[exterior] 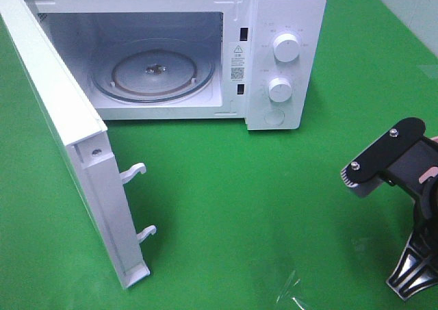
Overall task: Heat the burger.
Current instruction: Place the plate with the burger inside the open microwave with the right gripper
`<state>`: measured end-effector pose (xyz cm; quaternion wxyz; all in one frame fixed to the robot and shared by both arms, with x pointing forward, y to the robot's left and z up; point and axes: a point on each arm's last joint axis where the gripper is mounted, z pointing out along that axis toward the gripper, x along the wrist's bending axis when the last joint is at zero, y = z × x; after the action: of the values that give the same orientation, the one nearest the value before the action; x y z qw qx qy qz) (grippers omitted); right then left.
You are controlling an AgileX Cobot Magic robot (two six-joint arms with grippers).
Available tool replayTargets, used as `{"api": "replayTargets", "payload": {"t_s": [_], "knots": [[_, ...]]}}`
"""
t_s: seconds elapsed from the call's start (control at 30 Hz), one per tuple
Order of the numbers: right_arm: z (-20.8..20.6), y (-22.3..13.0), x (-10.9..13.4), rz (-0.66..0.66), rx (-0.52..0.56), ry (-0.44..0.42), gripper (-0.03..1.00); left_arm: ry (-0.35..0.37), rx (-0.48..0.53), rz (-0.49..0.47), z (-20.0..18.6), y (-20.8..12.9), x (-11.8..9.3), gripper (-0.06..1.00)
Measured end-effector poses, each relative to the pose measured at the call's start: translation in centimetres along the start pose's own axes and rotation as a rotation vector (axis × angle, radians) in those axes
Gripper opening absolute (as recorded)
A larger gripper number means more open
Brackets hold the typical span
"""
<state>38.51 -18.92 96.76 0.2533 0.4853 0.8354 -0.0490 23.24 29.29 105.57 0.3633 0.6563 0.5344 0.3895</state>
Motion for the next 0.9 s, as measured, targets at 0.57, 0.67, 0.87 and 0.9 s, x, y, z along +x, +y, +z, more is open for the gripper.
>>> {"api": "replayTargets", "payload": {"t_s": [0.57, 0.67, 0.87, 0.9], "knots": [[-1.3, -0.7, 1.8, -0.144, -0.044, 0.000, 0.05, 0.000, 0.000, 0.000, 0.0, 0.0, 0.0, 0.99], [-1.3, -0.6, 1.8, -0.162, -0.056, -0.006, 0.05, 0.000, 0.000, 0.000, 0.0, 0.0, 0.0, 0.99], [-1.3, -0.2, 1.8, -0.200, -0.093, -0.007, 0.05, 0.000, 0.000, 0.000, 0.0, 0.0, 0.0, 0.99], [-1.3, -0.1, 1.8, -0.211, -0.106, -0.003, 0.05, 0.000, 0.000, 0.000, 0.0, 0.0, 0.0, 0.99]]}}
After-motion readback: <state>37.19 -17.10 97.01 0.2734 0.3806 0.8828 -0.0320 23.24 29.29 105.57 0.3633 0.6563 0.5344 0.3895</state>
